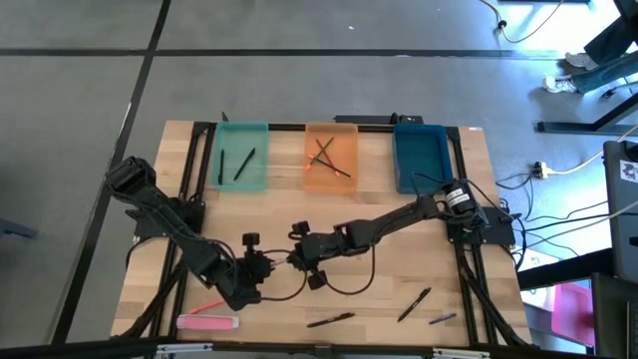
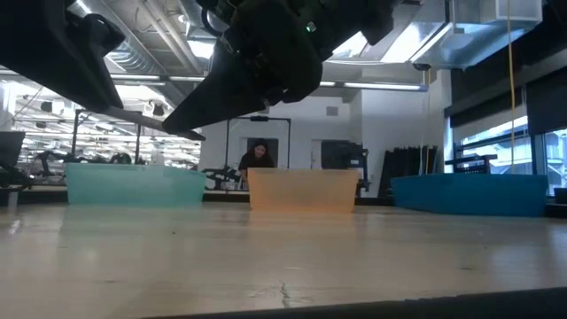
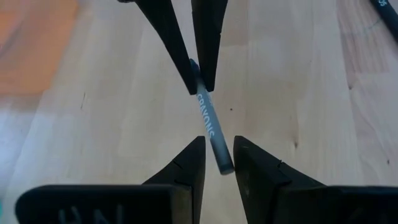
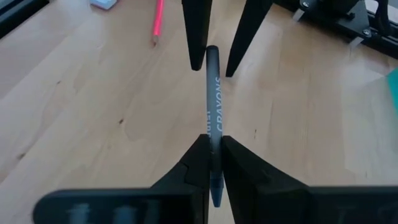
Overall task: Sort crayons/erasers/pens/pencils in bins
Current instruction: Put the gray crayon into the blue bin
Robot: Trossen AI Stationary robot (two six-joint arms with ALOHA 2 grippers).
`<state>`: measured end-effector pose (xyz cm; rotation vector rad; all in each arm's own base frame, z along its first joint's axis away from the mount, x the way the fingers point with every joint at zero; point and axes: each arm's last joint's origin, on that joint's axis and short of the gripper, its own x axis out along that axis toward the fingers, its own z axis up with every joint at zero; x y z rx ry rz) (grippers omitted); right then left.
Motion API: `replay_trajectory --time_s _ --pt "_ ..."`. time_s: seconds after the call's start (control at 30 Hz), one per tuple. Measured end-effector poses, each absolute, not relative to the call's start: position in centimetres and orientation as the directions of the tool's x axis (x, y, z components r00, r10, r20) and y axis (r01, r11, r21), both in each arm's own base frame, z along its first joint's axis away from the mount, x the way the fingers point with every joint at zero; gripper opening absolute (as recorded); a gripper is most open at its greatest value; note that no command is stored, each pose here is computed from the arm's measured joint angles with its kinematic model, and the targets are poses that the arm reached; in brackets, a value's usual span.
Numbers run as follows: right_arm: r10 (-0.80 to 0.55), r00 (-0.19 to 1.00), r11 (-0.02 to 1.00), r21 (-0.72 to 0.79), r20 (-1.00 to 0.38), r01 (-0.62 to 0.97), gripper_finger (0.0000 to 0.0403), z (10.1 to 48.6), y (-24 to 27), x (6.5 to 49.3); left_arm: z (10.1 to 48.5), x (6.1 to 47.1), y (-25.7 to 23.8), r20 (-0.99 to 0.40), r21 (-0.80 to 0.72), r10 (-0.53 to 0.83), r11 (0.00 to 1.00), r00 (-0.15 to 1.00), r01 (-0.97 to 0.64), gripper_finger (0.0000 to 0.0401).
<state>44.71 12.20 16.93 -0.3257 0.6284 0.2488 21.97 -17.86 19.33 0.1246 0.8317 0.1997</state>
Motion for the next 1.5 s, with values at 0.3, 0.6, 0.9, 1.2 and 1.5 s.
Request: replay_trajectory --time_s 0.3,0.6,0.9,1.2,1.5 --pt "0.125 0.783 0.921 -0.223 -0.609 -0.320 0.0039 16.9 12.2 44.7 19.2 22.3 -17.6 -0.721 0.195 0.240 0.971 0.650 -0.141 0.0070" --pt "0.125 0.783 0.920 -0.223 -0.610 -0.321 0.0039 16.9 12.2 44.7 18.8 22.4 -17.5 -0.728 0.209 0.251 0.967 0.638 -0.143 0.0070" --pt "0.129 0.782 0.920 -0.220 -0.609 -0.323 0.0039 16.9 12.2 44.7 18.1 22.6 -17.6 -0.734 0.229 0.266 0.963 0.625 -0.141 0.0060" --pt "0.130 0.780 0.921 -0.217 -0.613 -0.323 0.0040 16.9 12.2 44.7 18.1 22.6 -17.6 -0.731 0.226 0.267 0.963 0.628 -0.146 0.0008" --pt "0.133 0.779 0.933 -0.187 -0.613 -0.307 0.0040 16.9 12.2 44.7 18.1 22.6 -17.7 -0.737 0.218 0.257 0.966 0.625 -0.140 0.0006"
